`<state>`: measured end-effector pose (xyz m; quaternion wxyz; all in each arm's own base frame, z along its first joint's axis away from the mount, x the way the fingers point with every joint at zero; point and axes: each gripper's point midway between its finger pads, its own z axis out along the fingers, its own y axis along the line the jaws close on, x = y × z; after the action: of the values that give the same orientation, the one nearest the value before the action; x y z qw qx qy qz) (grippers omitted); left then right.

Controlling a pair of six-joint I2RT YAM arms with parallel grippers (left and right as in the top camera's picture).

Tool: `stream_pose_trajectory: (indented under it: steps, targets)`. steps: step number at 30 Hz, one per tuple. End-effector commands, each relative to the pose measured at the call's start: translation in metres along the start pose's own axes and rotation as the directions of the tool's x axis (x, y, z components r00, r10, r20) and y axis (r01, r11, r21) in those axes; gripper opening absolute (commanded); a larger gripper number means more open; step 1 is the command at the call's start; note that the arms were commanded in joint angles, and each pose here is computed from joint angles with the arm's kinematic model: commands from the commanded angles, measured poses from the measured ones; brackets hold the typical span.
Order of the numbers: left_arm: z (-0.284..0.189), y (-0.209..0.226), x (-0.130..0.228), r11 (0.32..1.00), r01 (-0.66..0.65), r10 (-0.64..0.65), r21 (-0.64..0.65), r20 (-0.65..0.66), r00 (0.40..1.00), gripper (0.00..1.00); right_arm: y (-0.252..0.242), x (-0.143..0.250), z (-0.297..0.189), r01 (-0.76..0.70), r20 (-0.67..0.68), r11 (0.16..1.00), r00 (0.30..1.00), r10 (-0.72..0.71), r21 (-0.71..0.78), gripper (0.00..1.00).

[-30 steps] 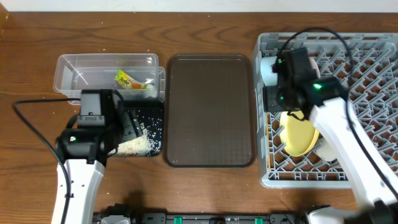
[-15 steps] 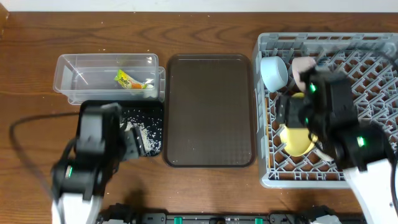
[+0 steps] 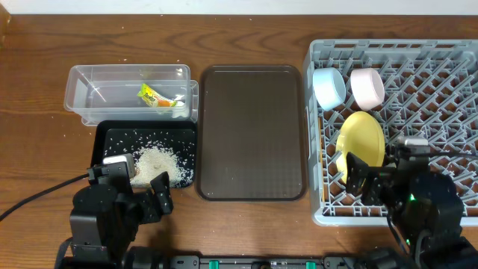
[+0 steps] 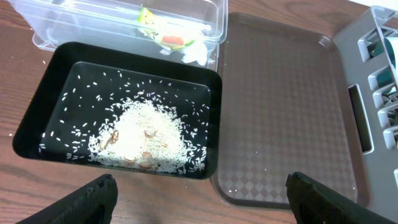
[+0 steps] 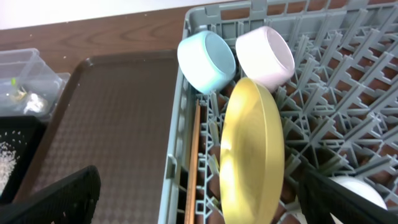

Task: Sort waste into correct bins and load items into the dishwasher rack

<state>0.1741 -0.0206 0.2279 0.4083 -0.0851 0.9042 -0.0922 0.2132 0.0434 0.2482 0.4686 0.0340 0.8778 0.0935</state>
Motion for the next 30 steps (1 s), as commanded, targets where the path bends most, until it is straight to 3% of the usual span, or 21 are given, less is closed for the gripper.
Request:
stream_pose_trajectory:
  steps: [1, 16, 30]
  targets:
    - [0.002, -0.001, 0.006, 1.000, 0.006, -0.006, 0.008, -0.019, 1.000, 0.90, -0.004, 0.007, 0.002, -0.015, -0.020, 1.000, 1.000, 0.015, 0.016, 0.99]
    - [0.002, 0.000, 0.008, 1.000, 0.006, -0.006, 0.006, -0.028, 1.000, 0.91, -0.018, 0.049, -0.003, 0.011, -0.191, 0.998, 0.982, 0.003, 0.070, 0.99]
    - [0.002, 0.000, 0.008, 1.000, 0.006, -0.006, 0.006, -0.028, 1.000, 0.91, -0.020, 0.056, -0.005, 0.016, -0.218, 0.997, 0.976, 0.002, 0.078, 0.99]
